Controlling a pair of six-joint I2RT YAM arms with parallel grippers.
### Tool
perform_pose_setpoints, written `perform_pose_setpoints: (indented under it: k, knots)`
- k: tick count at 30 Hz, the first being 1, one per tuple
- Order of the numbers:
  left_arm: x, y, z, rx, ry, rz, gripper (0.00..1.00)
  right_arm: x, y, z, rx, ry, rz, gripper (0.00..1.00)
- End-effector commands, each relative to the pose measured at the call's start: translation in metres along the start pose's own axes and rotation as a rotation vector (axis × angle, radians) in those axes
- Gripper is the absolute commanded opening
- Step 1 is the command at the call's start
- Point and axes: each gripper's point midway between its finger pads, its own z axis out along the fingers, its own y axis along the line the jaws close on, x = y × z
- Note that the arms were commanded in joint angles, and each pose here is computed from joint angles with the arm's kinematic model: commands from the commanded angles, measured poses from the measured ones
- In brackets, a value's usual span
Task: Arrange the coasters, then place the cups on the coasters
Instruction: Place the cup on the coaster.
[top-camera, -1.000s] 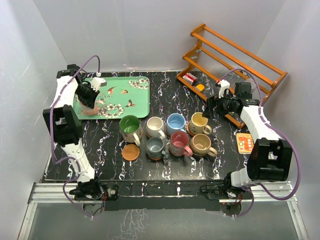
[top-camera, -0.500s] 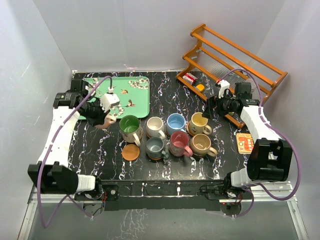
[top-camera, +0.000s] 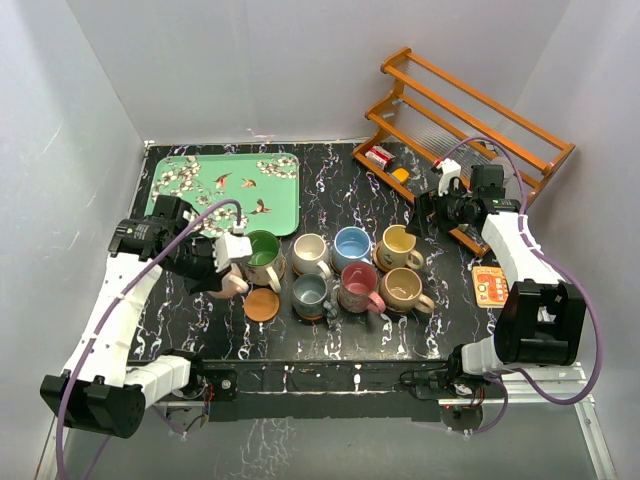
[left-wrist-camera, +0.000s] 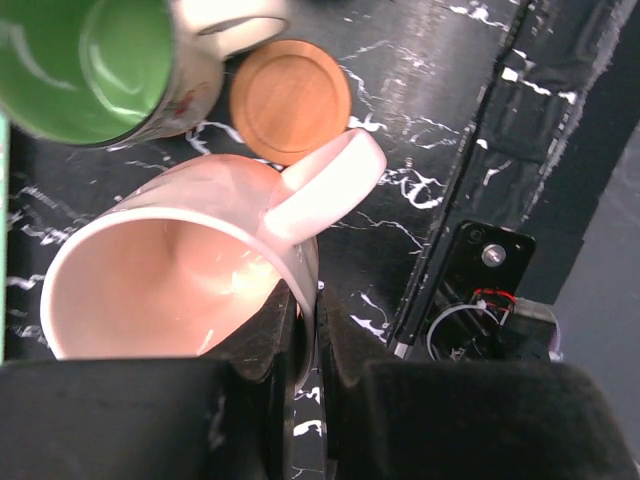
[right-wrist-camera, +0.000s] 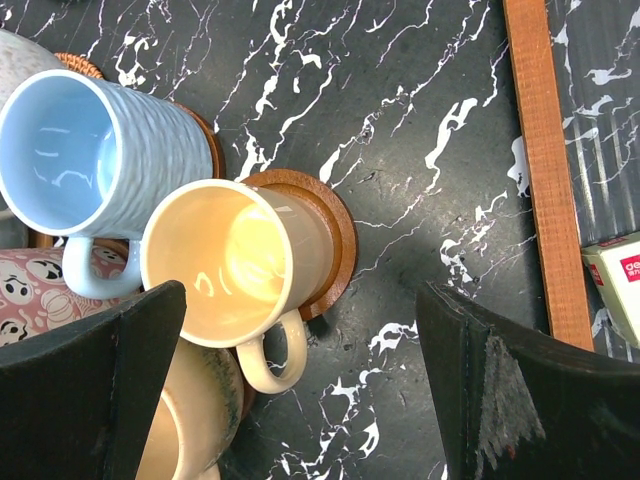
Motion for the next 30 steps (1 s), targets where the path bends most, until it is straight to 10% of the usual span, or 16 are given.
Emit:
perform_pose_setpoints:
  k: [1,30]
  knots:
    - [-0.007,-0.019,0.011,0.079,-0.04,0.112,0.0,-0.029,-0.01,-0.009,0.05,-0.073,-0.071,0.98]
    - [-0.003,-0.035,0.118,0.212,0.055,0.212,0.0,-0.018,-0.015,-0.001,0.046,-0.034,-0.058,0.98]
